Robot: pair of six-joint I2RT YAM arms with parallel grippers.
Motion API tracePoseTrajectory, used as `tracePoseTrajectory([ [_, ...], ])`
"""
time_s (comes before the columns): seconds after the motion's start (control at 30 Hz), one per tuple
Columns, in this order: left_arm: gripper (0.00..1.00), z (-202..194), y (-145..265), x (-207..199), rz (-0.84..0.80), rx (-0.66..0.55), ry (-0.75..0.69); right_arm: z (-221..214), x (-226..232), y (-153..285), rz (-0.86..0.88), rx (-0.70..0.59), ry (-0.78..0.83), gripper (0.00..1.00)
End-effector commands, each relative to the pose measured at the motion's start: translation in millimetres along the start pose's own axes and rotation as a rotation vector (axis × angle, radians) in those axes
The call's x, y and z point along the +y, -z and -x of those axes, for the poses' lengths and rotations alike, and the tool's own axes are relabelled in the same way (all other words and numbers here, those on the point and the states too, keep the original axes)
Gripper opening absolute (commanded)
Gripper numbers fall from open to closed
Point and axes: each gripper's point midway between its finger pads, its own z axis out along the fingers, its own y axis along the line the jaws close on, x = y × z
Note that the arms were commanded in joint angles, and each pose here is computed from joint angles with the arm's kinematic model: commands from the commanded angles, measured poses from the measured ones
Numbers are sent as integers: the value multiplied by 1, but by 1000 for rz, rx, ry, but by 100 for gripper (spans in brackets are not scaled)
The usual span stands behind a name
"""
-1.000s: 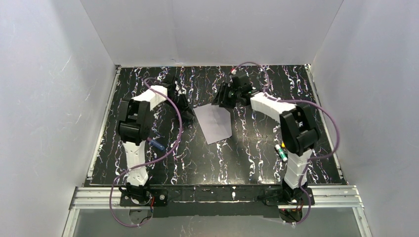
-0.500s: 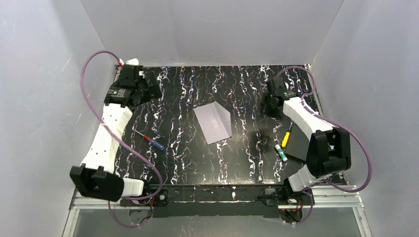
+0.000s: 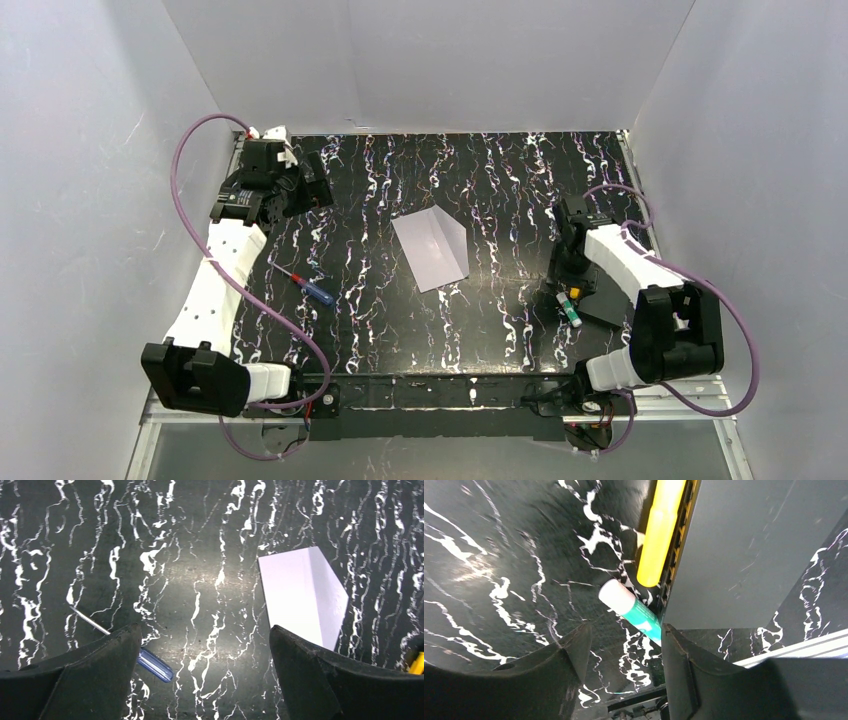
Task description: Place the letter into the envelope and seal it
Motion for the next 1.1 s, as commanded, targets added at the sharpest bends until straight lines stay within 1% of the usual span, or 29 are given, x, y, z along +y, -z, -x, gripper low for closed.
tracePoseTrajectory([
  [0.0, 98, 4, 6, -22, -134, -9, -33, -18, -3, -13, -1, 67, 2, 60],
  [0.27, 98, 8, 9, -24, -142, -16, -61, -22, 2, -27, 34, 126, 27, 60],
  [0.4, 98, 10, 11, -21, -129, -25, -79, -23, 9, -36, 70, 167, 36, 54],
  [0.5, 98, 16, 15, -19, -116, -40, -97, -24, 17, -42, 103, 185, 45, 45],
  [0.6, 98, 21, 19, -18, -109, -55, -104, -26, 19, -45, 115, 194, 44, 42],
  [0.8, 98, 21, 20, -16, -100, -57, -105, -20, 18, -40, 112, 159, 43, 46],
  [0.97, 98, 19, 19, -15, -98, -52, -100, 4, 1, -15, 28, 54, 21, 45],
  [1.07, 98, 17, 18, -15, -96, -47, -100, 20, 0, 5, 37, -14, 2, 45],
])
